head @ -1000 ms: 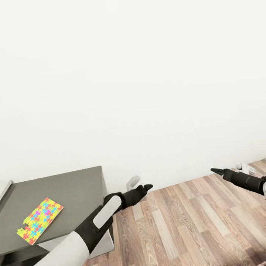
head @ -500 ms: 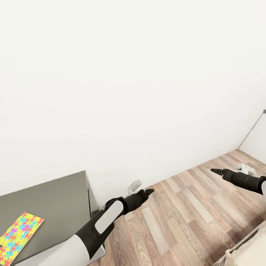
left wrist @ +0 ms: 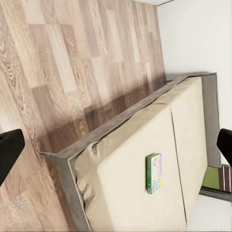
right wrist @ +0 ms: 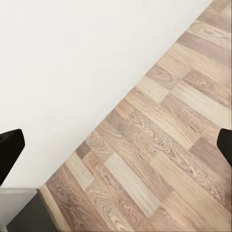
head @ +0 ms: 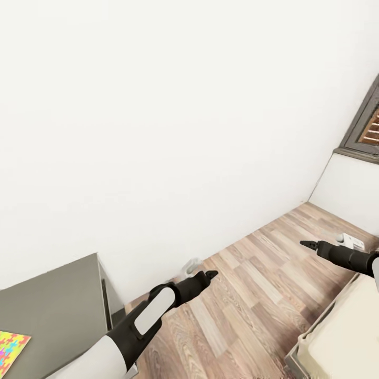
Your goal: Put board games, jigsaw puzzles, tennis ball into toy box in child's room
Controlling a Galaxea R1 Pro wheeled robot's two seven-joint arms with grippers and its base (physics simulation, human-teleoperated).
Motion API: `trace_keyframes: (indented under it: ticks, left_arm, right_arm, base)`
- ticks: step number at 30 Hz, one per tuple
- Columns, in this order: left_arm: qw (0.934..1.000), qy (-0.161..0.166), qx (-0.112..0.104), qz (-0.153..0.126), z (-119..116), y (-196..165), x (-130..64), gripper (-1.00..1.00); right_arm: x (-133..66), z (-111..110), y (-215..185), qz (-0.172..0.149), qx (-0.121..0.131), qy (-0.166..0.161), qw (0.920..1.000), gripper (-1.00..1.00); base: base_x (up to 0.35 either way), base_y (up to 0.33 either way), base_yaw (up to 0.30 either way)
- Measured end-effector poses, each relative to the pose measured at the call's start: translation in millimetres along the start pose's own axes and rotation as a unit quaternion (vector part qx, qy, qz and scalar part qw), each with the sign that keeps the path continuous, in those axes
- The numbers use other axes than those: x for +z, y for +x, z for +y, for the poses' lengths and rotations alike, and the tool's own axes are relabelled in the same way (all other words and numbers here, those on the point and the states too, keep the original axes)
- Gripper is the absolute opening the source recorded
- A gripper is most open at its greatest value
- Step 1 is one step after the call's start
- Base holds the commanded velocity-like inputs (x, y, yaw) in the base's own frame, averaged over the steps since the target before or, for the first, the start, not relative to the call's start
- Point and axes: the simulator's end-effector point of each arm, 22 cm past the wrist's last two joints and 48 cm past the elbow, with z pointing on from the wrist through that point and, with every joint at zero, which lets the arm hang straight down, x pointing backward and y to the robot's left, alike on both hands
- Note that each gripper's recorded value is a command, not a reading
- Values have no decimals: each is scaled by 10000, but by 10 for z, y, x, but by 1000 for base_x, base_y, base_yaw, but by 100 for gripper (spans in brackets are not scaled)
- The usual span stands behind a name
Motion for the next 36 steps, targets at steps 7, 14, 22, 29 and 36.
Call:
trace_keyframes:
  ticks: [7, 14, 22, 29, 36]
  left_arm:
    - [10000, -36, -33, -4, 69, 0, -22, 100]
    - [10000, -45, -44, -16, 87, -10, -35, 100]
    - [10000, -61, -34, -36, 111, -33, -53, 100]
    - [9999, -112, -27, -63, 176, -69, -80, 100]
    - [9997, -160, -109, -153, 239, -164, -111, 100]
  right_arm:
    - [-12, -3, -13, -11, -3, 3, 10000, 100]
    - [-19, 7, -18, -20, -1, -7, 10000, 100]
    - [40, -6, 74, 93, 99, -22, 9999, 100]
    - [130, 55, 128, 220, 132, -83, 9996, 100]
    - [185, 113, 182, 318, 123, -133, 9993, 100]
  base:
    - [0, 0, -293]
    - [0, 0, -293]
    - [0, 0, -293]
    - [0, 0, -293]
    - [0, 0, -293]
